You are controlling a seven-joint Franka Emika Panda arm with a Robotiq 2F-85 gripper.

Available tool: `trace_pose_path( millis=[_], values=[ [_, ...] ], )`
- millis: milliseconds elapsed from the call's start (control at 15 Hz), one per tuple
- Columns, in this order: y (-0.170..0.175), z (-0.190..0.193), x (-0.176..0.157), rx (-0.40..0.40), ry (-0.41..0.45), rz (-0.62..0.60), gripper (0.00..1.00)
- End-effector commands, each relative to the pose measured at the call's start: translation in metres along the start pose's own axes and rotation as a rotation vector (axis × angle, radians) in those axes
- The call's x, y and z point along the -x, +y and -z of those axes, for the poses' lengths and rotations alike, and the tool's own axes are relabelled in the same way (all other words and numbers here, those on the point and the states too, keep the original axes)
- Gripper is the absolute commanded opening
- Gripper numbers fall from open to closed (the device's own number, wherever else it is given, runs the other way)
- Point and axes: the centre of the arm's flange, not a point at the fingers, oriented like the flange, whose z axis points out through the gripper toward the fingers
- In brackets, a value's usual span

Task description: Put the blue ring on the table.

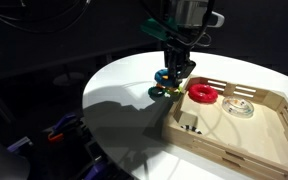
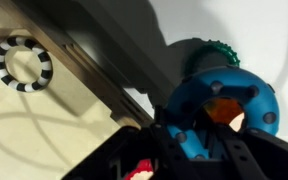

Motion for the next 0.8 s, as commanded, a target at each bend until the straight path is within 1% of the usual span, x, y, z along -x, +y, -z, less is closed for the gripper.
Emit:
trace_pose_path(
  millis=[0, 533, 600, 667, 733],
  values=[
    [0.002, -0.002, 0.005, -0.001, 0.013, 0.022, 0.11],
    [0.002, -0.014, 0.001, 0.005, 0.005, 0.017, 0.11],
    [0.002, -0.015, 0.001, 0.006, 0.003, 0.017, 0.25],
    [0.002, -0.016, 0.001, 0.007, 0.002, 0.017, 0.59],
    [0.003, -0.016, 0.001, 0.007, 0.002, 0.017, 0.60]
  ],
)
